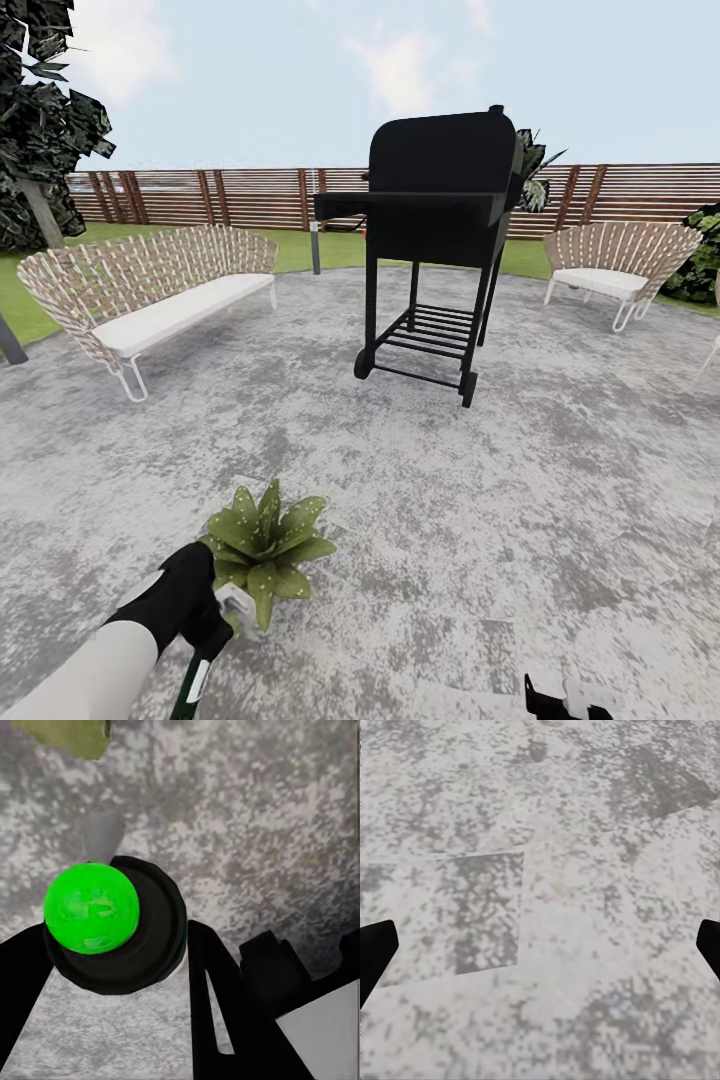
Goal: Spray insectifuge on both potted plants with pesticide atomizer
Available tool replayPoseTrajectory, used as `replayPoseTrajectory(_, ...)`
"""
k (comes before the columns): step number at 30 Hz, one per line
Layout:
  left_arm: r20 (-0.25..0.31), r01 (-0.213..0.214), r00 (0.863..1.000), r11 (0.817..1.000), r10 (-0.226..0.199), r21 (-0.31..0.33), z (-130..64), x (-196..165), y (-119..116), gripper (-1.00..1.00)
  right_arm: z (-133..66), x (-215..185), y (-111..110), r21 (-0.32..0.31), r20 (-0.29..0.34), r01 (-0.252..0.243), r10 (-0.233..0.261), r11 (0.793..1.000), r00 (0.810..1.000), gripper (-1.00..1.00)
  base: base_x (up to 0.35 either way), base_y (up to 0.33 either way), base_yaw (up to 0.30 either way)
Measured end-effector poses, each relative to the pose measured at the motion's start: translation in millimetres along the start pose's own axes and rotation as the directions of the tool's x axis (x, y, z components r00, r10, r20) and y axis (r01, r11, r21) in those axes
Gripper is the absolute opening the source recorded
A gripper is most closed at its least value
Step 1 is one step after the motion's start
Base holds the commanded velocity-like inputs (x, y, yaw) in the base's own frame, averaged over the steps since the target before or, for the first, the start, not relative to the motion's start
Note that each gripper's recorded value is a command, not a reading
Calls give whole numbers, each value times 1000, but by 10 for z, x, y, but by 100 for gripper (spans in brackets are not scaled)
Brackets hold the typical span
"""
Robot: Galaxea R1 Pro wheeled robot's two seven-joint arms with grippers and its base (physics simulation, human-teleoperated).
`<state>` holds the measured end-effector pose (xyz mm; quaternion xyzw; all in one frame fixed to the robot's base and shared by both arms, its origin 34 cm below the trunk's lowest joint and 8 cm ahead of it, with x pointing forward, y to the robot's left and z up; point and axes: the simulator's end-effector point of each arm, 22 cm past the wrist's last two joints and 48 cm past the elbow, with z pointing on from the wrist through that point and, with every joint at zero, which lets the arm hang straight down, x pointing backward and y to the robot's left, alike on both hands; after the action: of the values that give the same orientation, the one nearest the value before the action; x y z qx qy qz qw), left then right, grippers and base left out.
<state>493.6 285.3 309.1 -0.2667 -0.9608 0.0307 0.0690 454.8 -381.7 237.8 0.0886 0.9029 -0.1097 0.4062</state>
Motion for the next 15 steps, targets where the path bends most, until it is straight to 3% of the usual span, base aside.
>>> replayPoseTrajectory(8,12,-31,999,999,31,32,51,-162,-317,-100,-2,3,15,0,-1,-3,3,1000,1000,100,0,0,208)
replayPoseTrajectory(15,19,-47,999,999,47,9,71,-187,-320,-100,-2,3,17,-1,-1,-2,2,1000,1000,100,0,0,270)
